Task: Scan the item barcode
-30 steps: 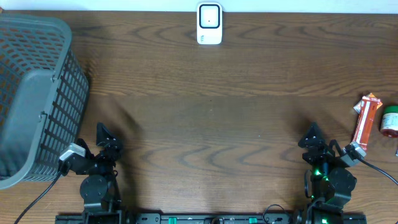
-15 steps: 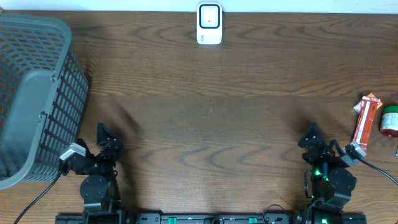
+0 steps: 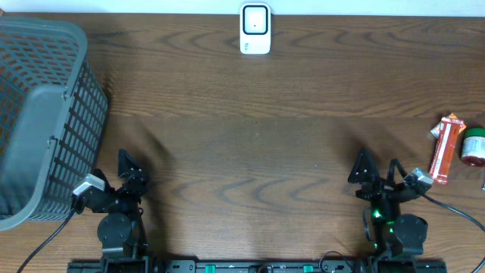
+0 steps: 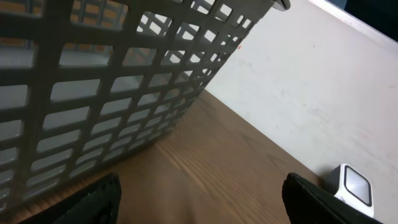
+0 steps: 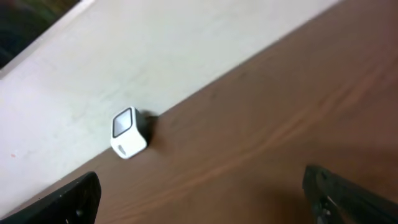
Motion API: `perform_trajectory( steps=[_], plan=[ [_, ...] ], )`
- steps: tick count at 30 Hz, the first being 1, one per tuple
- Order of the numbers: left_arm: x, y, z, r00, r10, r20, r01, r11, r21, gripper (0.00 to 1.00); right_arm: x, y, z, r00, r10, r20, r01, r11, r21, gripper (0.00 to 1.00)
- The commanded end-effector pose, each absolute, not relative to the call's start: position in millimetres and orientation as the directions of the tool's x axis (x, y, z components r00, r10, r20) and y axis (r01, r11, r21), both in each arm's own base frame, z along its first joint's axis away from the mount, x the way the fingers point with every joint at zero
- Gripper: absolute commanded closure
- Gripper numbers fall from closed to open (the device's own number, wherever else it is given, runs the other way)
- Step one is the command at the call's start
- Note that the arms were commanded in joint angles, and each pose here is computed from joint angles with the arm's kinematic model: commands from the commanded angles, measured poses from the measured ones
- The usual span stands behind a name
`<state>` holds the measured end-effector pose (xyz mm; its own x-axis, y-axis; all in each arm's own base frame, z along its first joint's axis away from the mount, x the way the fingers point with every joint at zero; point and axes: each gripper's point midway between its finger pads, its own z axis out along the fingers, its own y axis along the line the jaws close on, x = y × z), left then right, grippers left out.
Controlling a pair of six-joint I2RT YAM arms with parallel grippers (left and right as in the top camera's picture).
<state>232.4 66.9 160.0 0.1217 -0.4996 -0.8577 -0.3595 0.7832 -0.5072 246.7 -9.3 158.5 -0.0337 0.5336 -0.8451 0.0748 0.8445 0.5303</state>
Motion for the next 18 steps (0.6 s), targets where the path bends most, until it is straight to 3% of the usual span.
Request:
perform_trajectory(
  steps=[1,7,18],
  plan=[
    [231,71,144,0.090,-0.484,-0.871,-0.400,0.783,-0.476,0.16,246,-11,157,-0.040,0.417,-0.908,0.085,0.907,0.413,0.01],
    [231,71,144,0.090,-0.484,-0.871,-0.400,0.783,-0.476,0.16,246,2,156,-0.077,0.111,-0.991,0.009,0.994,0.110,0.01],
    [231,71,144,0.090,-0.484,-0.870,-0.400,0.783,-0.477,0.16,246,4,156,-0.076,0.168,-0.983,0.004,0.986,0.168,0.01]
  ],
)
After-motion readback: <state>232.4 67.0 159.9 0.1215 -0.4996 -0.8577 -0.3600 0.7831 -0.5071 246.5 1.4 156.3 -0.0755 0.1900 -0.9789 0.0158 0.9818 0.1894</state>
